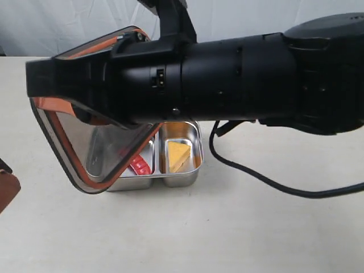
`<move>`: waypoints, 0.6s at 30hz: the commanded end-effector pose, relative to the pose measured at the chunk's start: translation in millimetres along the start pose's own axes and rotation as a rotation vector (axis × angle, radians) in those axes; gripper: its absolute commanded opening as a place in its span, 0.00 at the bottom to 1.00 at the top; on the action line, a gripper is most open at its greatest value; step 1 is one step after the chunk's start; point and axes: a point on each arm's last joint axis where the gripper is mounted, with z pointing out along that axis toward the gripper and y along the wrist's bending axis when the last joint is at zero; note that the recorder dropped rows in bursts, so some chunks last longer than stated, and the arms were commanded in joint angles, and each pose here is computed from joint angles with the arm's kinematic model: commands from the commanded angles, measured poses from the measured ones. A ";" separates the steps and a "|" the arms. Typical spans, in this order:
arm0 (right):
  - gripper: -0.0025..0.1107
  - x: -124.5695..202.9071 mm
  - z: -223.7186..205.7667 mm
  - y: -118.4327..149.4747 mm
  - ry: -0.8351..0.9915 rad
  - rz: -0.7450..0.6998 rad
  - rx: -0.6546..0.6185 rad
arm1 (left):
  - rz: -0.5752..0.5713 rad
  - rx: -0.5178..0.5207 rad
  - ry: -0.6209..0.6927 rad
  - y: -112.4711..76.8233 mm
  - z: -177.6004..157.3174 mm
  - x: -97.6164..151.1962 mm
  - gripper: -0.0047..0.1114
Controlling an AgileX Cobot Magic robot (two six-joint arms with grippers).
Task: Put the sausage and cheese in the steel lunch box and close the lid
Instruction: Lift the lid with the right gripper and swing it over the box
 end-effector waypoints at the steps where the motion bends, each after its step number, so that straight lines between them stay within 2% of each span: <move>1: 0.02 -3.4 14.5 11.9 0.005 -0.019 -0.036 | 0.069 -0.002 0.025 0.1 3.2 -1.9 0.51; 6: 0.02 -5.0 28.3 19.1 0.016 -0.029 -0.065 | 0.166 0.007 0.060 -3.6 7.7 -8.7 0.51; 10: 0.02 -3.8 28.3 21.2 0.026 -0.028 -0.084 | 0.260 -0.058 0.077 -3.1 10.3 -18.9 0.50; 18: 0.02 3.5 29.9 31.9 0.062 -0.033 -0.145 | 0.301 -0.111 0.122 5.7 15.3 -19.3 0.49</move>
